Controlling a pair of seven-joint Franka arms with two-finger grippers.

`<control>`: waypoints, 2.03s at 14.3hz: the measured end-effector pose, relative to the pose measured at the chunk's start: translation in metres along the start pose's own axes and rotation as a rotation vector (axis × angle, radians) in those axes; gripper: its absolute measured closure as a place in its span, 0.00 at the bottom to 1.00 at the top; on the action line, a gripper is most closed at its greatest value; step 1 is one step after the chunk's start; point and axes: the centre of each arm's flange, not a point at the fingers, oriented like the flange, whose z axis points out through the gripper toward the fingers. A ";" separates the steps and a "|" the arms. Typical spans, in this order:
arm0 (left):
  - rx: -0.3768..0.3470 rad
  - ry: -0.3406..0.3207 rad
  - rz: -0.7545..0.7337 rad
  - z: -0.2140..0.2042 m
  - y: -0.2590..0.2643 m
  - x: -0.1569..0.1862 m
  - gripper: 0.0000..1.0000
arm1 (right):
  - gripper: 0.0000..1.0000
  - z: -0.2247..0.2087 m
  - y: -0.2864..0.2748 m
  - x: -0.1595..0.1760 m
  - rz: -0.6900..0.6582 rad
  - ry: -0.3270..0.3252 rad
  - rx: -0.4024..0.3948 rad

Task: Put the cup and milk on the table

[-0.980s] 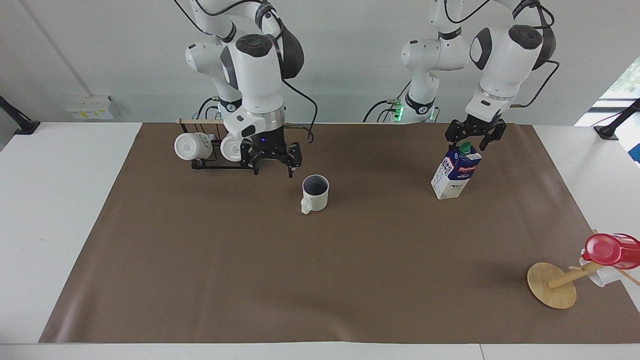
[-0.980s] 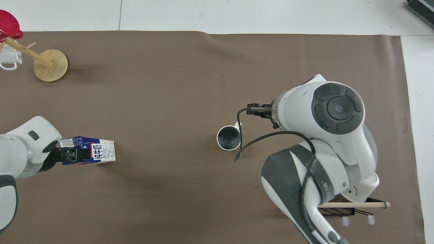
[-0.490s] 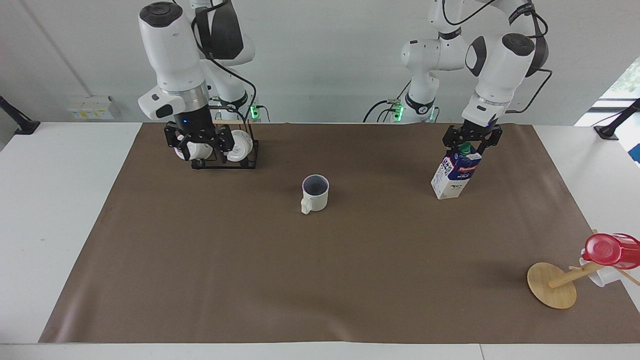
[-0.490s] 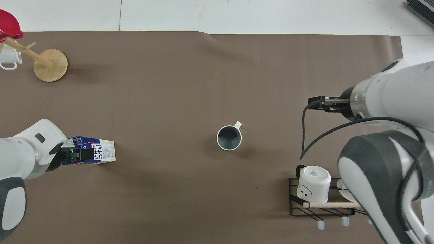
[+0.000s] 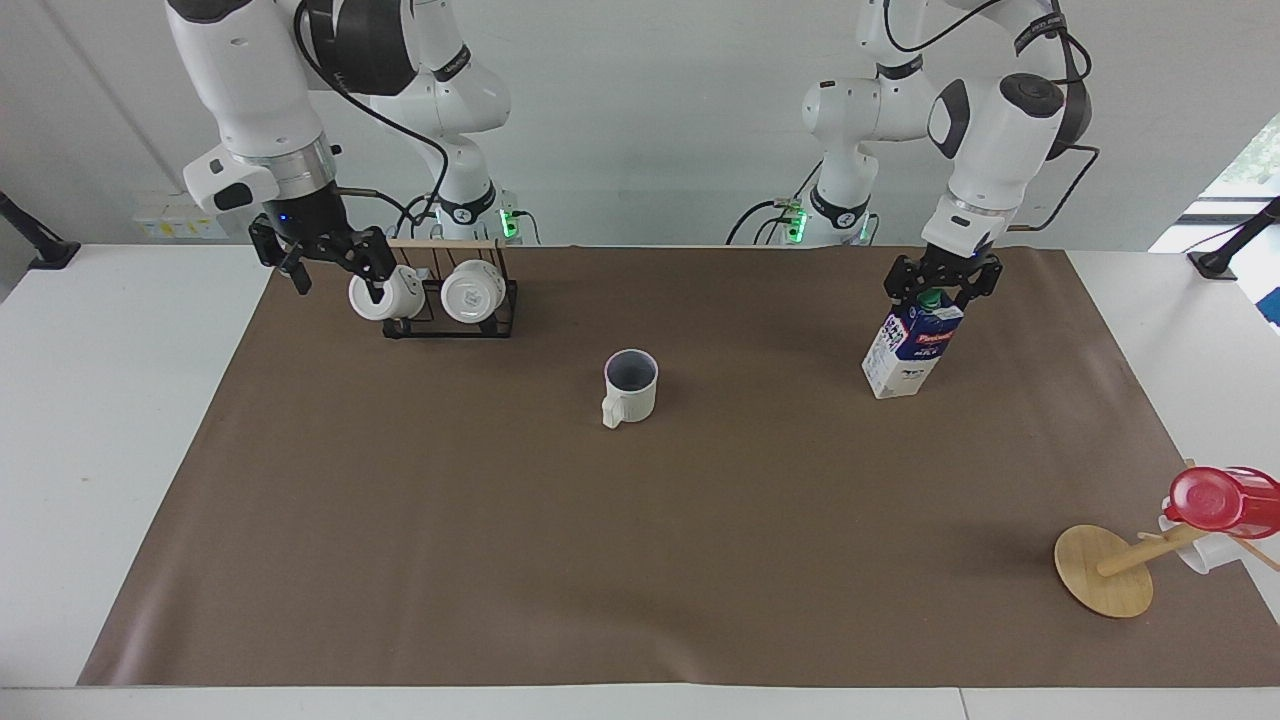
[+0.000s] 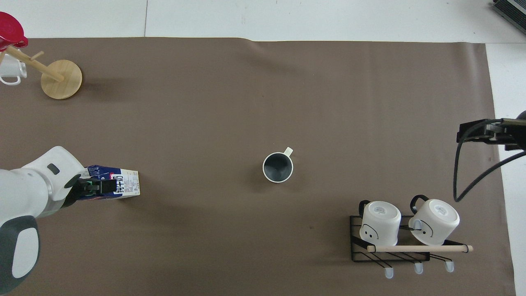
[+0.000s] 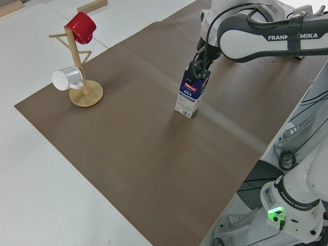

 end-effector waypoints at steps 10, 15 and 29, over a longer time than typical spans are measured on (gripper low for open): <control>0.002 0.000 -0.001 0.001 -0.001 0.000 0.27 | 0.00 -0.061 0.006 -0.021 0.005 -0.021 0.017; 0.002 -0.001 -0.001 0.001 -0.002 0.000 0.31 | 0.00 -0.064 0.002 -0.025 -0.004 -0.031 0.018; 0.014 0.000 -0.085 -0.056 0.060 0.013 0.50 | 0.00 -0.064 -0.006 -0.027 -0.052 -0.031 0.019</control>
